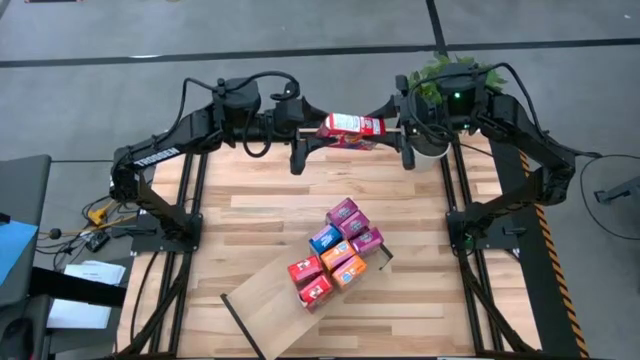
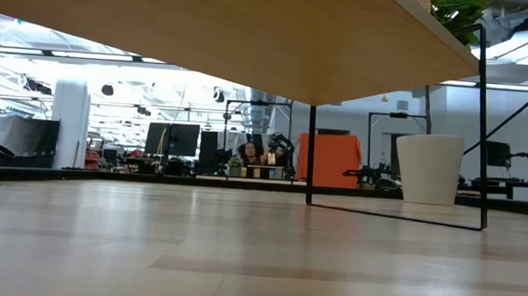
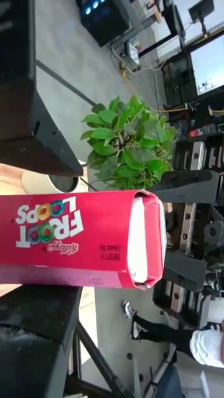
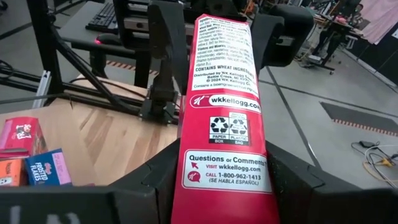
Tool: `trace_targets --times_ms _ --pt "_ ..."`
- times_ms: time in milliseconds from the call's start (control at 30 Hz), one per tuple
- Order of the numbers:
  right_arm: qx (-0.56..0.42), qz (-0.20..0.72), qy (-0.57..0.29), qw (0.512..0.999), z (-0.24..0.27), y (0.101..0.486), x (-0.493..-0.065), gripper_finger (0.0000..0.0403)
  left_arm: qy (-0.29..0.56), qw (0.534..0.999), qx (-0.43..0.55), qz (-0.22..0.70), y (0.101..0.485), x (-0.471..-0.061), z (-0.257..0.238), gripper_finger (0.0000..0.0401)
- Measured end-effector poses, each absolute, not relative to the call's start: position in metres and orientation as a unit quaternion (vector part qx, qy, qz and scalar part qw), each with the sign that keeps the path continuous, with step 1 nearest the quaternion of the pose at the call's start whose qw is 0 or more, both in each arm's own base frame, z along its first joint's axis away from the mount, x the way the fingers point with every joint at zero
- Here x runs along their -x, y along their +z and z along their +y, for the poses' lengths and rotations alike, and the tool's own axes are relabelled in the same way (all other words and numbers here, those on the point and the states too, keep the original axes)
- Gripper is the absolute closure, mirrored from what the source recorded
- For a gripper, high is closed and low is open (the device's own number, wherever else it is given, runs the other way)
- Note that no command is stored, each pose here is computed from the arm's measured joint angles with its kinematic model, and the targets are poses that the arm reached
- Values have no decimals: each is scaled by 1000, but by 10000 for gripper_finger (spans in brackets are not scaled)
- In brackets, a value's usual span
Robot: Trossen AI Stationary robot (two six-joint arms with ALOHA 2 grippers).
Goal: Stack cereal on shelf
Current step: Put the red cereal box onto the shelf
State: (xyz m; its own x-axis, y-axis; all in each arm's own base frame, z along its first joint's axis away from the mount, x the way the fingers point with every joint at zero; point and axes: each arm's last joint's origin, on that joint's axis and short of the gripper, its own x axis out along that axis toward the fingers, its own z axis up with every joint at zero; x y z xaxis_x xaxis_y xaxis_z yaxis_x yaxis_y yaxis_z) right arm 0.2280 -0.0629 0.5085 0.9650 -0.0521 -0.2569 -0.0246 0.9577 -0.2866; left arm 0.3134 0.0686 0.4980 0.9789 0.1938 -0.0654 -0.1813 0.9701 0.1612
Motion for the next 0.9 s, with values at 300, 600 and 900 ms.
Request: trace_targets --times_ms 300,600,900 --pt "148 130 -7 980 -63 509 -227 164 96 992 -72 39 498 -313 69 202" --pt "147 130 -6 981 -62 509 -227 153 96 992 -72 42 498 -313 68 240" --pt "188 128 -51 973 -60 523 -207 153 105 990 -74 60 499 -303 67 245"
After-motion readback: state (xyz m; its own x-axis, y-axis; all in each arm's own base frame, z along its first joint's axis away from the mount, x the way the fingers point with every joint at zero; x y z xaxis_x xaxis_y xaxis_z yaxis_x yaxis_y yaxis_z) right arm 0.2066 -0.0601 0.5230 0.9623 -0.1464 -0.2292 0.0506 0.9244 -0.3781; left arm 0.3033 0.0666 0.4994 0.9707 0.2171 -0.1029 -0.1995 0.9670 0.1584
